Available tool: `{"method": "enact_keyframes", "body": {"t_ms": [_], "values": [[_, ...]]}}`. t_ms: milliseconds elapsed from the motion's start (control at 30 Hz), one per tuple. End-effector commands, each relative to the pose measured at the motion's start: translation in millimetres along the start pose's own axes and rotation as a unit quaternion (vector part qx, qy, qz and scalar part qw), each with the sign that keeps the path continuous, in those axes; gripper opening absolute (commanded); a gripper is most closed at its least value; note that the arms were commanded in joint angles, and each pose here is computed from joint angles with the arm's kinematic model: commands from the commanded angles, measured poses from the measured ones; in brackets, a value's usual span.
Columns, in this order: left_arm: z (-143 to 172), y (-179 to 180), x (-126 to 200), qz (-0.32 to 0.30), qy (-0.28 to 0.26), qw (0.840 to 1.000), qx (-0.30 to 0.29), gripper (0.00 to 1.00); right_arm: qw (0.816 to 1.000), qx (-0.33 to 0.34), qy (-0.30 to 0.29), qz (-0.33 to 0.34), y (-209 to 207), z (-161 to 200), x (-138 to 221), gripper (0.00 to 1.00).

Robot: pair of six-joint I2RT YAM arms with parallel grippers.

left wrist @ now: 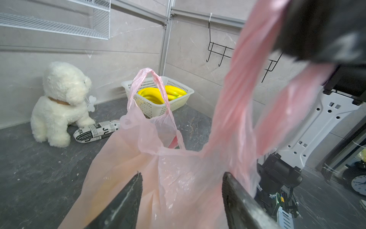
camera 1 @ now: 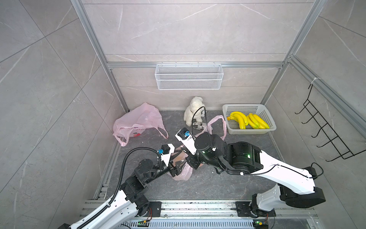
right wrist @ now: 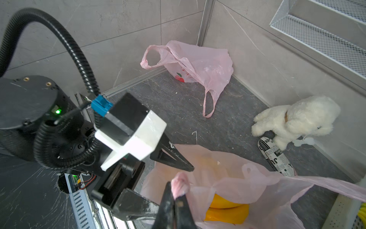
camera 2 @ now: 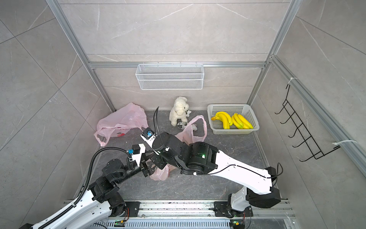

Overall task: Place the banana into a plastic bag & tie a knot
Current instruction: Adjust the plastic bag at the center of the board.

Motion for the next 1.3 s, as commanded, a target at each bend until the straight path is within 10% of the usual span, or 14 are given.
{"method": "enact_keyframes", "body": {"t_ms": [0, 133, 633, 900, 1267], "values": [[-22.0, -9.1, 9.2, 0.016, -0.059, 0.997, -0.046, 0.65, 1.0, 0.009, 0.01, 0.002, -3.0, -0.2, -3.9, 0.0], [-26.2, -0.8, 20.3, -0.033, -0.077, 0.995, -0.051, 0.62, 1.0, 0.01, 0.019, 0.0, -4.6, 4.1, -7.7, 0.0], [-24.7, -21.1, -20.1, 0.091, -0.026, 0.995, -0.025, 0.52, 0.999, 0.008, 0.026, -0.026, 2.6, 18.1, -16.9, 0.0], [-22.5, -17.5, -30.2, 0.086, -0.015, 0.996, -0.01, 0.04, 1.0, -0.006, 0.019, -0.003, -4.8, 21.0, -14.2, 0.0], [-16.3, -11.7, -26.3, 0.06, -0.006, 0.998, -0.007, 0.0, 1.0, -0.012, 0.006, -0.009, -13.0, 45.7, -0.6, 0.34]]}}
Point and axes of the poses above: each gripper's point midway between its finger pads, its own x axis back along the fingers, its own y axis along the line the jaws close on, z = x × y, the point moved 6 cm from there along x, back along the fingers, and after that the axes turned 4 degrees about x, right-handed, at the moved point
